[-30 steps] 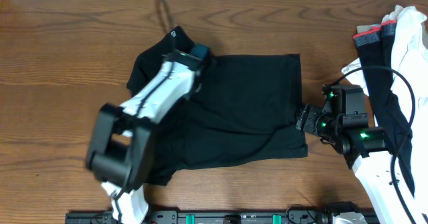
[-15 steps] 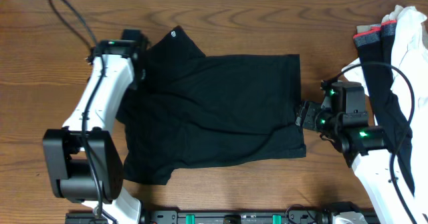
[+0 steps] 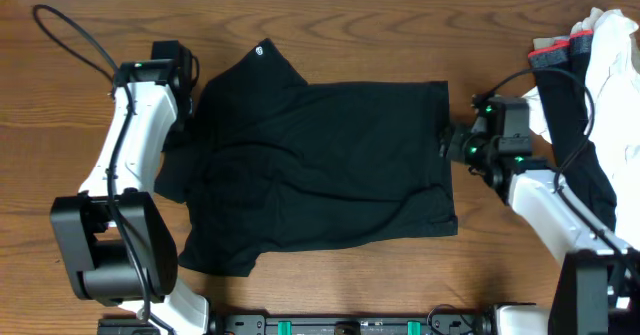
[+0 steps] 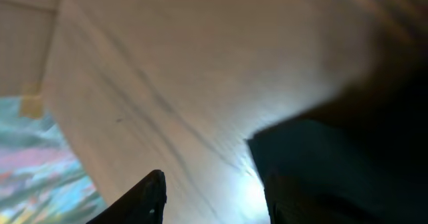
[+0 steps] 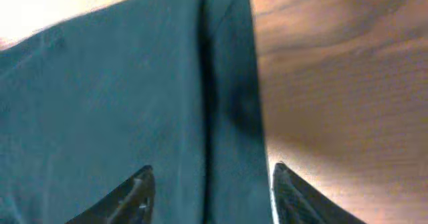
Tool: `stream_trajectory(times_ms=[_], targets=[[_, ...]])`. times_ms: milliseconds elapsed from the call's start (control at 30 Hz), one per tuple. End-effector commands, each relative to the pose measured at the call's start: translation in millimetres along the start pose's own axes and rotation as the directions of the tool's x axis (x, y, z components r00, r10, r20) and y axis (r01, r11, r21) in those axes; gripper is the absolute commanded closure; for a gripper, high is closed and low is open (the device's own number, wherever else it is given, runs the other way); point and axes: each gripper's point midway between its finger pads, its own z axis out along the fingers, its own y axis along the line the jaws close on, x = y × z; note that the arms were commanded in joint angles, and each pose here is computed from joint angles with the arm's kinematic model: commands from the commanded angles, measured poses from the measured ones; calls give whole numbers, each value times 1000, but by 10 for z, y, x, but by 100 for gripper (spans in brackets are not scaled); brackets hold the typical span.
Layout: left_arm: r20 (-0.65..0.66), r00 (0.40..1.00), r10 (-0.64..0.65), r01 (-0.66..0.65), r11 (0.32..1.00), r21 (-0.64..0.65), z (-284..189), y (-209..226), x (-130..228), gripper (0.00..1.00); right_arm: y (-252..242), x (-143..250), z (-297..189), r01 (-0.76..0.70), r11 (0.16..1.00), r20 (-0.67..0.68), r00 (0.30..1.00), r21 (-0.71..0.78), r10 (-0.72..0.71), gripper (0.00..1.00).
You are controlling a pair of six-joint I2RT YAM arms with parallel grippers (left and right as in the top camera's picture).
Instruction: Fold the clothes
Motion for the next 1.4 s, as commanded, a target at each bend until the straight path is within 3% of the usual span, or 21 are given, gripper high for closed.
stream_trajectory(times_ms=[0,167,367,467,600,700,800,867,900,933,1033,1133,1367], targets=[[-5,995,100,-99,992,85,-61,-226,55,50,97,-59,17,-32,992,-16,999,-124,30,53],[36,977,212,-214,936,279,-203,-615,63,55,104,-185,69,-25,987,27,999,-161,30,51],[193,902,385,-415,655,631,-685,-1193,188,55,151,-302,275,-112,970,30,992,-214,121,50],[210,893,398,-424,589,688,-802,-1264,252,55,141,-400,424,-172,960,6,984,-219,177,51],[192,891,411,-420,585,694,-800,-1249,305,55,229,-607,593,-183,950,-18,983,-255,185,54],[186,890,416,-419,586,694,-797,-1240,321,55,232,-732,741,-228,944,-51,974,-240,222,65],[186,890,415,-418,586,694,-797,-1241,320,55,215,-788,854,-240,944,-70,971,-225,230,69],[187,891,415,-418,586,694,-797,-1241,319,55,207,-821,911,-245,944,-72,969,-223,235,67],[186,890,415,-418,586,694,-797,-1240,320,55,206,-837,927,-253,942,-73,967,-222,243,58],[186,890,415,-418,586,694,-797,-1240,320,55,191,-848,950,-261,941,-71,965,-215,252,55],[187,891,415,-418,586,694,-797,-1241,319,55,142,-869,979,-266,945,-57,964,-191,260,52],[187,891,415,-418,586,694,-797,-1241,319,55,50,-838,1012,-274,951,-51,962,-144,269,43],[186,891,415,-418,586,694,-796,-1241,321,55,11,-746,1076,-281,952,-73,959,-120,273,46]])
